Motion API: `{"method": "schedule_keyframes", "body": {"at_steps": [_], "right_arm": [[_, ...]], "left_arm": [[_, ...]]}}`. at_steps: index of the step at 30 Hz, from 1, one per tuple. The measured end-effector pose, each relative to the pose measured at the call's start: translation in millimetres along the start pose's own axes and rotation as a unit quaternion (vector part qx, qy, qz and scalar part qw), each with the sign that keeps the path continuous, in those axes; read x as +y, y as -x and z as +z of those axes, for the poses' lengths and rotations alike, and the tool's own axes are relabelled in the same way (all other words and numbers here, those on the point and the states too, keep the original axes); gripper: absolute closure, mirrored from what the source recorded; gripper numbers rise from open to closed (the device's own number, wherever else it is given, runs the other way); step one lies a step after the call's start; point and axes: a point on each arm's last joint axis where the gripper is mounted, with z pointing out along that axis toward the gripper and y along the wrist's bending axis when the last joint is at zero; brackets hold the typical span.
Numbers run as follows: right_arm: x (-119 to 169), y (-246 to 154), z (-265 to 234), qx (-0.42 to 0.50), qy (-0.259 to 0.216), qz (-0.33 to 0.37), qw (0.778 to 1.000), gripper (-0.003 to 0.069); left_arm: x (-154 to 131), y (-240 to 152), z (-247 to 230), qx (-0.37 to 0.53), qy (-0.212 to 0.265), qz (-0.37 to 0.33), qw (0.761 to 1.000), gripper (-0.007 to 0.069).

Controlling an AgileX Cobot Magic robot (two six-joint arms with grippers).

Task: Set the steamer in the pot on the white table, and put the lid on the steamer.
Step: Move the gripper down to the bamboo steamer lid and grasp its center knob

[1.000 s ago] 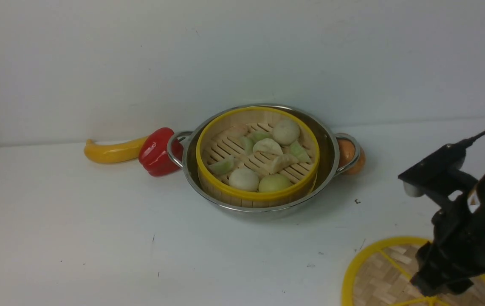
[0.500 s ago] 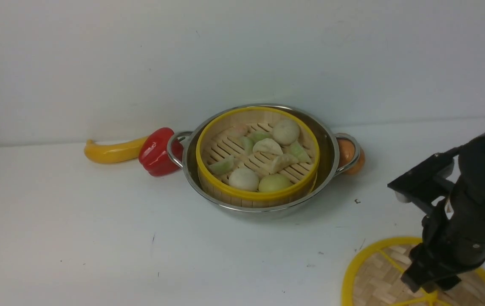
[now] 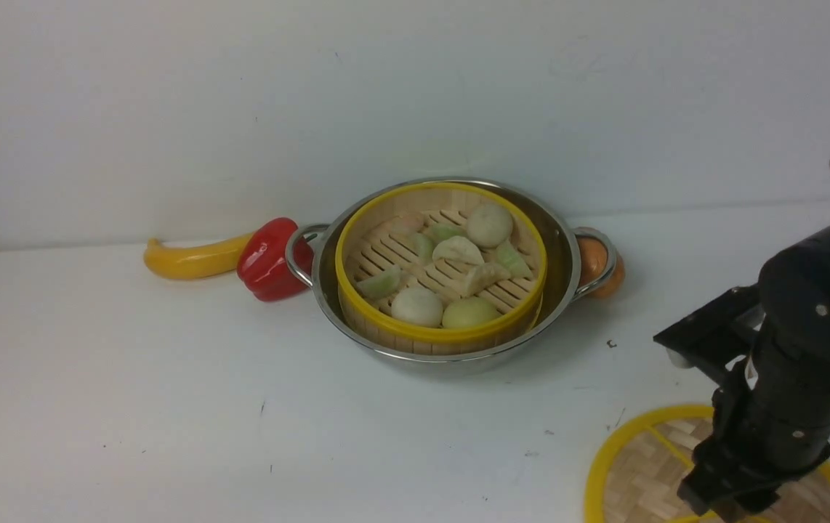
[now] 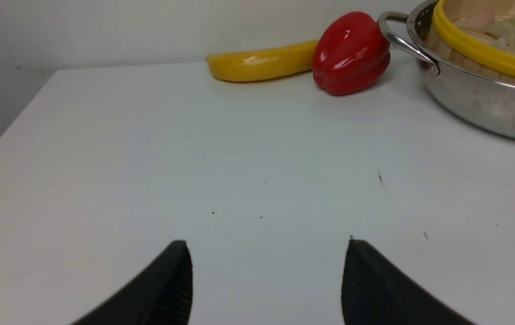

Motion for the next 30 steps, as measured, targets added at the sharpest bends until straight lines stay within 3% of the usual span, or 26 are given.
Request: {"method": "schedule_keyframes", "body": {"at_steps": [30], "right_arm": [[0.5,0.5,7.6,0.020,0.003,0.001,1.000,0.0337]], "left_arm": [[0.0,0.0,0.0,0.000,0.000,0.000,1.000,0.0209]]}}
